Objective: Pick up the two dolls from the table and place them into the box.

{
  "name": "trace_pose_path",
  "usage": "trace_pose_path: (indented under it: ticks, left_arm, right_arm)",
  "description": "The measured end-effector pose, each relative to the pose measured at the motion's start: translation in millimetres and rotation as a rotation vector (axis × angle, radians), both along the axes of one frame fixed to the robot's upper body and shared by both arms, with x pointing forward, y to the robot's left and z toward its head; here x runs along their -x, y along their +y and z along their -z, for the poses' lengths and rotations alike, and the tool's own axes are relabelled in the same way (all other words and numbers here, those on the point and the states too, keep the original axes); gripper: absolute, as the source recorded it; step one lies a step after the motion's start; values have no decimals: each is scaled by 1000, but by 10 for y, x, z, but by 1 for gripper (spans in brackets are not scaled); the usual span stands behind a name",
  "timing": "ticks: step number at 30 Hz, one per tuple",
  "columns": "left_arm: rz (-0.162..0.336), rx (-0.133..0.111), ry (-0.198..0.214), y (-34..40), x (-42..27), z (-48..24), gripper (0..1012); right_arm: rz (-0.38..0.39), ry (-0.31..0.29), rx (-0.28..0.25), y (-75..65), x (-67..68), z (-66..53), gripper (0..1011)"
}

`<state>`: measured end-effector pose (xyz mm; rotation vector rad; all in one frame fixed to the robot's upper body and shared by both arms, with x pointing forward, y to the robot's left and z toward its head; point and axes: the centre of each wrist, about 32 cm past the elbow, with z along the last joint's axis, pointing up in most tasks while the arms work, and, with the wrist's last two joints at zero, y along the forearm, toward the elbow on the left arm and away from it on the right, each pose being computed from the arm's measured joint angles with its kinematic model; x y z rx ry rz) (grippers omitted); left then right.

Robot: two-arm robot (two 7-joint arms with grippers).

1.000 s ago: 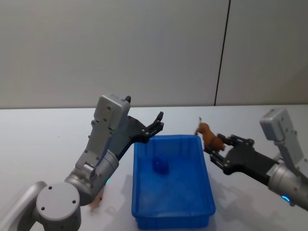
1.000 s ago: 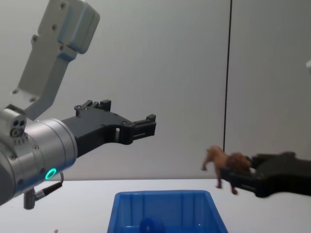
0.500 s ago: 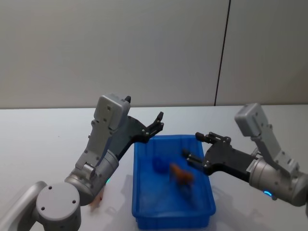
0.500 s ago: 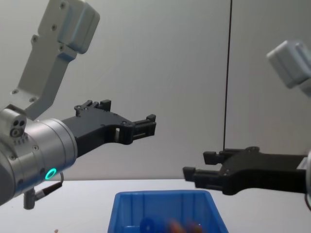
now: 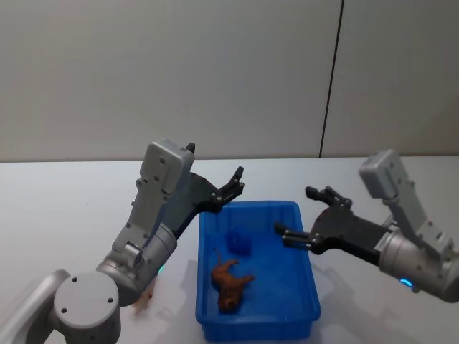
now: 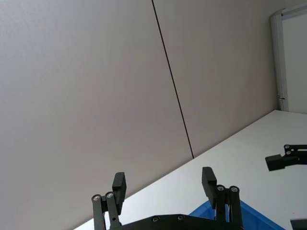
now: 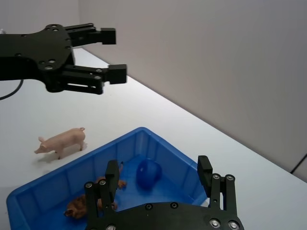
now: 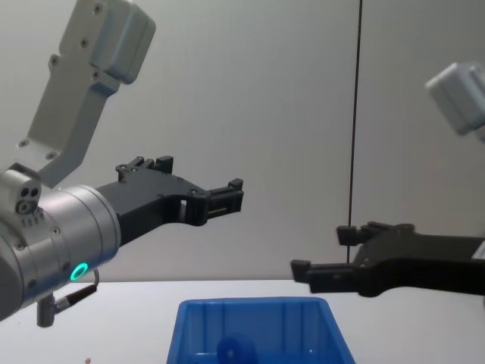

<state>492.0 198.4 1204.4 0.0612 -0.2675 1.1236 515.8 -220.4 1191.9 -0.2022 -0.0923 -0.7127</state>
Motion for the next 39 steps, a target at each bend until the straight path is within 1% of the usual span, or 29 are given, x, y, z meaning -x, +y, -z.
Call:
trace_pose_path:
  ticks: [2,3,4,6,8,11,12,13,14,17,22,27,29,30,31,36,37,39]
  left_arm:
    - [0,0,0,0,0,0,1001]
    - [0,0,0,0,0,0,1001]
    - [0,0,0,0,0,0,1001]
    - [0,0,0,0,0,0,1001]
    - [0,0,0,0,0,0,1001]
    - [0,0,0,0,0,0,1001]
    - [0,0,0,0,0,0,1001]
    - [0,0,0,0,0,0,1001]
    - [0,0,0,0,0,0,1001]
    - [0,0,0,0,0,0,1001]
    - [0,0,0,0,0,0,1001]
    - [-4,-4,5,7,17,2,1001]
    - [-10,-8,9,17,38,2,1001]
    - [-17,-13,15,29,59,7,1001]
    - [-17,-13,15,29,59,7,1001]
    - [-48,-30,40,73,166,10,1001]
    - [-60,-34,51,91,206,17,1001]
    - [-69,-38,61,109,245,25,1001]
  right_arm:
    - [17,-3,-9,-78,3,3,1001]
    - [19,-4,-12,-92,4,4,1001]
    - [29,-3,-16,-141,10,7,1001]
    - [33,-3,-19,-166,13,9,1001]
    - [53,0,-24,-271,30,16,1001]
    - [66,4,-28,-346,46,26,1001]
    - [74,8,-30,-392,61,37,1001]
    - [74,8,-30,-392,61,37,1001]
    - [84,12,-30,-445,73,43,1001]
    - [100,18,-32,-539,100,55,1001]
    - [114,23,-34,-613,122,63,1001]
    - [123,28,-35,-668,139,69,1001]
    - [127,29,-35,-688,146,71,1001]
    - [129,30,-35,-700,149,72,1001]
    - [129,30,-35,-700,149,72,1001]
    - [134,32,-36,-729,159,74,1001]
    - [135,32,-36,-735,161,75,1001]
    - [136,32,-36,-742,162,75,1001]
